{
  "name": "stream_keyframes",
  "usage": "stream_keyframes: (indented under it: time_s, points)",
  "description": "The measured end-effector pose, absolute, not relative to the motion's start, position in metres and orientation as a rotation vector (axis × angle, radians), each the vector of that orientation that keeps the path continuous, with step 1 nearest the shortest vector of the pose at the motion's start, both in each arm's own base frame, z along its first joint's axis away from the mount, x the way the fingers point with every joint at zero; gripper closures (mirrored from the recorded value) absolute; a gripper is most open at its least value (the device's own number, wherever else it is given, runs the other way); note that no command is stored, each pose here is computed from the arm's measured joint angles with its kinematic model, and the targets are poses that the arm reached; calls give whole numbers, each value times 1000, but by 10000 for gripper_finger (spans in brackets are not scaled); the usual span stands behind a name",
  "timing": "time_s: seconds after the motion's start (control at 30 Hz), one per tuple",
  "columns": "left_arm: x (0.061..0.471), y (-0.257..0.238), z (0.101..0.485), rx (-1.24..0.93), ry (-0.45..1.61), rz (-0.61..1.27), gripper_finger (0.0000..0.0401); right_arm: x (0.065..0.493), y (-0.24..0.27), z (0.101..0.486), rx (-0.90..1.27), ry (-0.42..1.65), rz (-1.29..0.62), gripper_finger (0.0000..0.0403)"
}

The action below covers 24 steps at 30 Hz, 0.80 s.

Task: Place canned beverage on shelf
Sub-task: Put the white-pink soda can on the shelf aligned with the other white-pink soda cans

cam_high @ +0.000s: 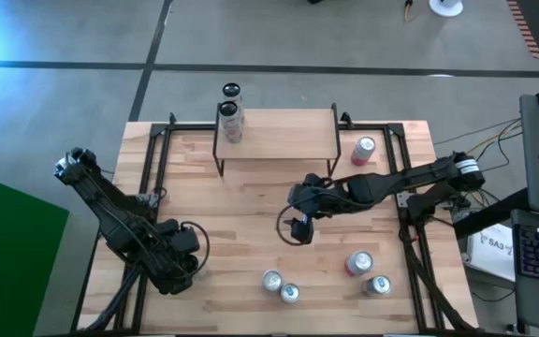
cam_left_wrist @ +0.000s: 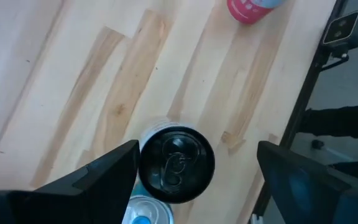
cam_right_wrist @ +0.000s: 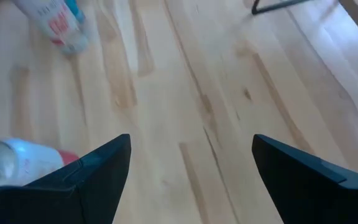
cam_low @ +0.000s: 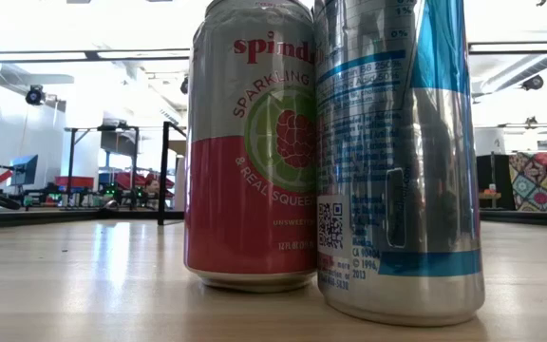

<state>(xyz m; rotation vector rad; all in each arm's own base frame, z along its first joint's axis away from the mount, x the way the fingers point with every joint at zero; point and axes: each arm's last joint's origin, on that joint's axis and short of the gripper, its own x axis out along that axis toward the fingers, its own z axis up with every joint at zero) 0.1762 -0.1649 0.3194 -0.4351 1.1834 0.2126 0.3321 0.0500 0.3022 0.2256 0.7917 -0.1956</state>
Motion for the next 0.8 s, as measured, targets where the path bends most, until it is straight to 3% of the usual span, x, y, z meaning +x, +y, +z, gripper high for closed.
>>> stream_keyframes:
  time_s: [0.2,0.43,0.8]
  points:
    - [176,-168,313,-312,1246,128,92,320,48,300,299,657,-193,78]
    - [177,-164,304,-123,1269,33,95,313,54,284,341,685,-210,78]
    - [179,-166,290,-101,1287,-30,75,306,70,259,341,728,-257,78]
